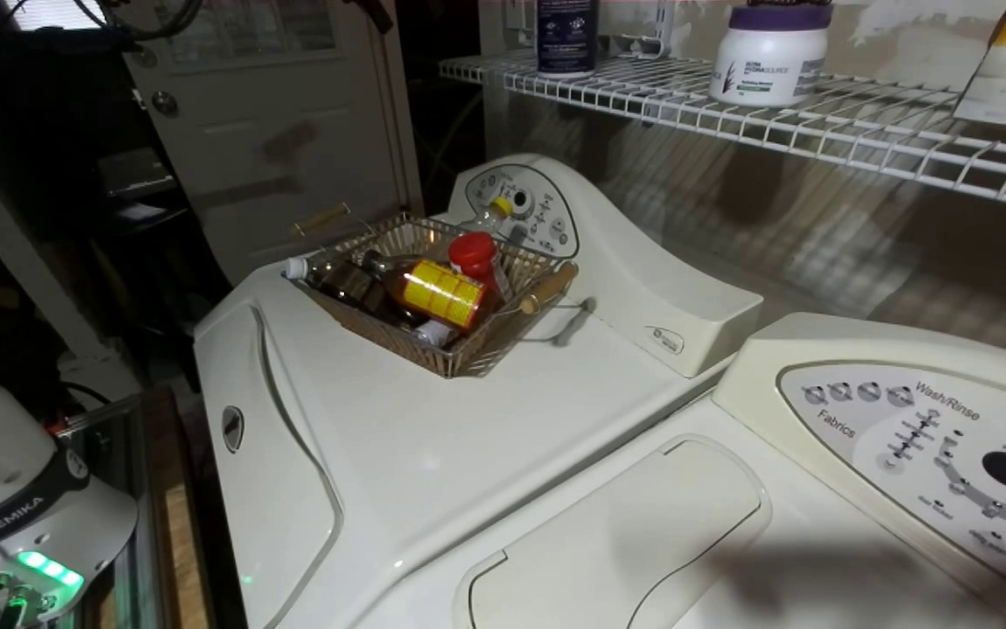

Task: Put the container in the black basket.

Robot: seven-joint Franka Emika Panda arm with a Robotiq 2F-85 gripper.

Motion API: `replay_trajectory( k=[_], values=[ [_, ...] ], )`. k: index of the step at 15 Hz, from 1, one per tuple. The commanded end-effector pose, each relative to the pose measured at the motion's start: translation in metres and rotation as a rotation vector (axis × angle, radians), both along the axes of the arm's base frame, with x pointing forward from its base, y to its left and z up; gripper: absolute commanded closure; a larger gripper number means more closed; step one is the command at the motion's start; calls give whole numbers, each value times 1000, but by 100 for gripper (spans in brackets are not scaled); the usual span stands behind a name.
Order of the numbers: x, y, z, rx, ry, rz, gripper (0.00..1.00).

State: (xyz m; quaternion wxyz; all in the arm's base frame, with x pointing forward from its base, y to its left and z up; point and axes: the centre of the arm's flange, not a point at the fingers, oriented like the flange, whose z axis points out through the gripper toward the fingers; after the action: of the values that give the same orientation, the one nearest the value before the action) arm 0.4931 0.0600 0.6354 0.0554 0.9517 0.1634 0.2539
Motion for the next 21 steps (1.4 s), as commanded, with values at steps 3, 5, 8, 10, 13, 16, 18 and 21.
replay_trajectory(
  k=[3,5,8,10,13,16,18,21],
  values=[
    [48,-6,-4,109,-114,18,0],
    [62,-4,-3,120,-157,17,0],
    [84,-3,0,144,-214,8,0],
    [97,-2,3,138,-240,0,0],
    [117,-5,7,135,-279,-23,0],
    [134,-13,11,133,-315,-54,0],
    [143,-17,13,137,-331,-73,0],
    [153,-22,14,149,-346,-95,0]
  ],
)
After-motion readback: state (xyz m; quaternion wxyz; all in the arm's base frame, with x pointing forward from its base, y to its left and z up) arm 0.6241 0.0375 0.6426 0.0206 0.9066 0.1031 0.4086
